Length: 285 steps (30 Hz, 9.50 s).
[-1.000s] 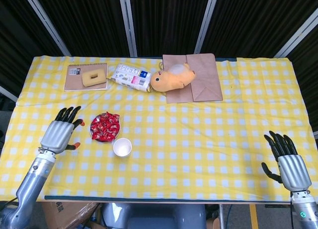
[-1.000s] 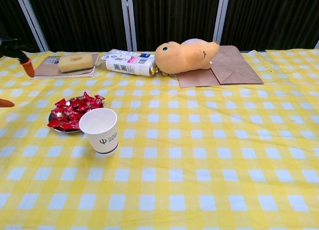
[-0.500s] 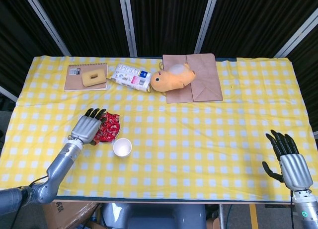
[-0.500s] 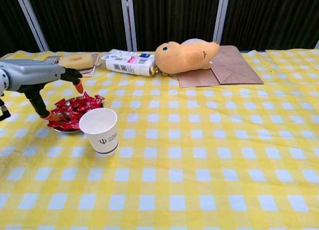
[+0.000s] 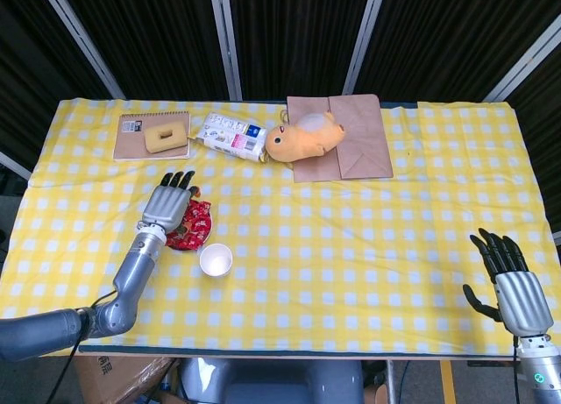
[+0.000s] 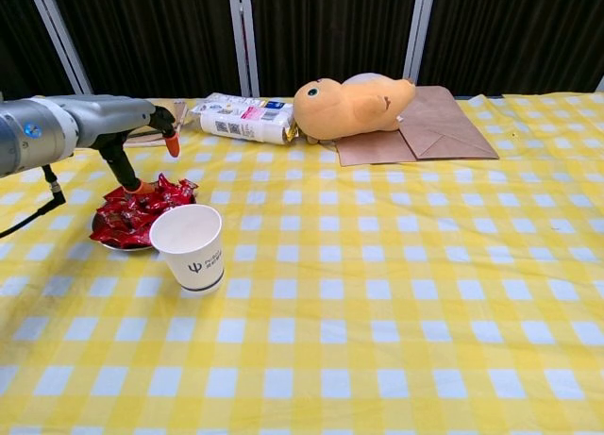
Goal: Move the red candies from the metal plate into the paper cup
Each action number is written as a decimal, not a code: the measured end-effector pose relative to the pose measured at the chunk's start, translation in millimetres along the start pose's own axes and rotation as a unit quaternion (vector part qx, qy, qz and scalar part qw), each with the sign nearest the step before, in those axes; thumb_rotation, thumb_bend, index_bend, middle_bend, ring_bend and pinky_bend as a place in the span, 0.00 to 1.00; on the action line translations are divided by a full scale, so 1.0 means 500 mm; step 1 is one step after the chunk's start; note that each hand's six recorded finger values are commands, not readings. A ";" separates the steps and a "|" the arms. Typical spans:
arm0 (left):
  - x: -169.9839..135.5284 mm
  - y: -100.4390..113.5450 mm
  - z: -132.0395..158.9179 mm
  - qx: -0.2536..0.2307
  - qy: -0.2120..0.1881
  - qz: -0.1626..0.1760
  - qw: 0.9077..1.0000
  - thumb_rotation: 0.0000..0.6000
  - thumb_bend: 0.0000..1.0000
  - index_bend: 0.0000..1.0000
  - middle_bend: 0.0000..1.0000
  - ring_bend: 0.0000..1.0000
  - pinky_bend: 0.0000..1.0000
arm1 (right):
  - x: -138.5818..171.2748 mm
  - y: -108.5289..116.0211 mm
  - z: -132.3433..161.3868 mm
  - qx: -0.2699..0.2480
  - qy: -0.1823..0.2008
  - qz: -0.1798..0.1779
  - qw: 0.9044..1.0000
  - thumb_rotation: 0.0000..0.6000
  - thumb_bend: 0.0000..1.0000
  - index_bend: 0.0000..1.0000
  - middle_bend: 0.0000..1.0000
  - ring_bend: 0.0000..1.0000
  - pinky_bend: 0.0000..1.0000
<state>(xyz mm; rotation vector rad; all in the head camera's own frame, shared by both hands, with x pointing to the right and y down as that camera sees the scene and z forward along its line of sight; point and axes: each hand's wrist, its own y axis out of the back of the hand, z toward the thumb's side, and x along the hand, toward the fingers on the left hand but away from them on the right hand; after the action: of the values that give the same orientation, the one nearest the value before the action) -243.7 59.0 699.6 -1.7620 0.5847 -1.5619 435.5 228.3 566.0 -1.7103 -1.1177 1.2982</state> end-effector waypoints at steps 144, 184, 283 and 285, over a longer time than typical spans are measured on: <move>-0.023 -0.040 -0.133 0.004 0.062 -0.001 0.998 1.00 0.25 0.39 0.00 0.00 0.00 | -0.011 0.009 -0.003 -0.030 0.007 -0.026 0.999 1.00 0.42 0.00 0.00 0.00 0.00; 0.037 -0.085 -0.069 0.007 0.049 -0.022 0.999 1.00 0.45 0.57 0.03 0.00 0.00 | -0.013 0.012 -0.004 -0.034 0.007 -0.032 0.999 1.00 0.42 0.00 0.00 0.00 0.00; -0.076 0.001 -0.085 0.002 0.024 0.001 1.000 1.00 0.20 0.40 0.00 0.00 0.00 | -0.015 0.009 -0.001 -0.039 0.016 -0.039 0.998 1.00 0.42 0.00 0.00 0.00 0.00; -0.060 -0.009 -0.082 0.007 0.028 -0.004 1.000 1.00 0.20 0.40 0.00 0.00 0.00 | -0.015 0.008 -0.002 -0.040 0.015 -0.038 0.998 1.00 0.42 0.00 0.00 0.00 0.00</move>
<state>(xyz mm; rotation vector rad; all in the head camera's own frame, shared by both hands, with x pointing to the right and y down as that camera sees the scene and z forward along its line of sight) -289.6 75.5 684.1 -1.7173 0.5936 -1.6204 436.6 219.5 565.3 -1.7221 -1.2205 1.1904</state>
